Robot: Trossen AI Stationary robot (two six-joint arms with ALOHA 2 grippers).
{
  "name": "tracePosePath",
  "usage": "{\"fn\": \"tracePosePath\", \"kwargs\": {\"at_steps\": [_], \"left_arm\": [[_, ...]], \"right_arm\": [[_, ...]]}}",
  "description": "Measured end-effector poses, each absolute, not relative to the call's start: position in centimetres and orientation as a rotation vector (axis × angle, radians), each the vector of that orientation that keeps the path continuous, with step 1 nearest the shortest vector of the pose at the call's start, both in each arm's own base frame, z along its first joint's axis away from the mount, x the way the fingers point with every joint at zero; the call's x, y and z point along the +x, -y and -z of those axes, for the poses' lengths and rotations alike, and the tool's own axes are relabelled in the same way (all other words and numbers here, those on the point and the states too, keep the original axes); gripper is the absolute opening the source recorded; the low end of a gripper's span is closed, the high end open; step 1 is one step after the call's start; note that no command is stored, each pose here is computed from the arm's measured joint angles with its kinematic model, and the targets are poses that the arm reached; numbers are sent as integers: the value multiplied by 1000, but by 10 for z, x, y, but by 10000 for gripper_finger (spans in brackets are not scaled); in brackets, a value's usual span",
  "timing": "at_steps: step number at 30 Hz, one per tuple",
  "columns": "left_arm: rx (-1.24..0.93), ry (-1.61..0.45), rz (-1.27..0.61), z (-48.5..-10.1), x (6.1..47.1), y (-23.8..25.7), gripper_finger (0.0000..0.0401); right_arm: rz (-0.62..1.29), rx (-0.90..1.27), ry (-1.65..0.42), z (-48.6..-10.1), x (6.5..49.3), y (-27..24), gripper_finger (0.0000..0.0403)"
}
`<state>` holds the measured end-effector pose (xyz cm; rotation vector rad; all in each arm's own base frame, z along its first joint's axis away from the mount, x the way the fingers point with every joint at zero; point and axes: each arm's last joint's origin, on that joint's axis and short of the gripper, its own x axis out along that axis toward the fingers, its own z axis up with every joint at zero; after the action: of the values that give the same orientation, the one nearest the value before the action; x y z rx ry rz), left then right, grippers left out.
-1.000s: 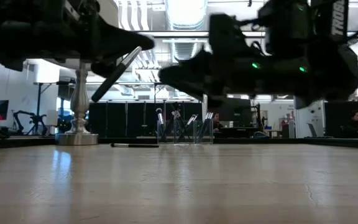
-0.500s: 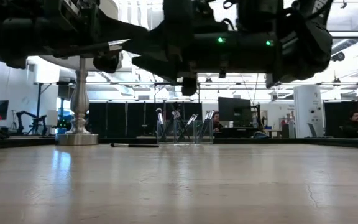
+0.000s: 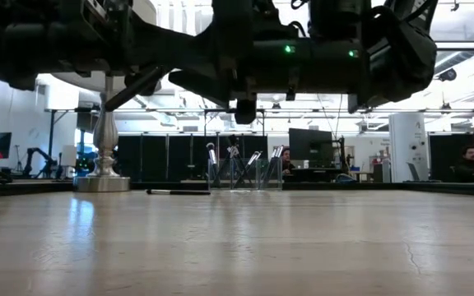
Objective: Put items in baskets/containers
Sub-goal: Put the powder brush into the transparent organizer
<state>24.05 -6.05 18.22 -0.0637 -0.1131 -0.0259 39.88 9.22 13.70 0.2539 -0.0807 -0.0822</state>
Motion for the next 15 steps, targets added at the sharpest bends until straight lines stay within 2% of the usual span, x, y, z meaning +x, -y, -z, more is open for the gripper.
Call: {"fn": "tracePosePath", "kwargs": {"at_steps": [5, 8, 12, 15], "left_arm": [[-62, 128, 26, -185, 242, 61, 1], [-61, 128, 26, -185, 242, 61, 1], [-57, 119, 31, -184, 242, 61, 1], [-66, 118, 30, -184, 242, 61, 0]], "right_arm": [[85, 253, 92, -142, 404, -91, 161], [84, 244, 95, -143, 405, -92, 124], [89, 224, 83, -141, 403, -91, 50], [92, 207, 78, -139, 402, -90, 39]]}}
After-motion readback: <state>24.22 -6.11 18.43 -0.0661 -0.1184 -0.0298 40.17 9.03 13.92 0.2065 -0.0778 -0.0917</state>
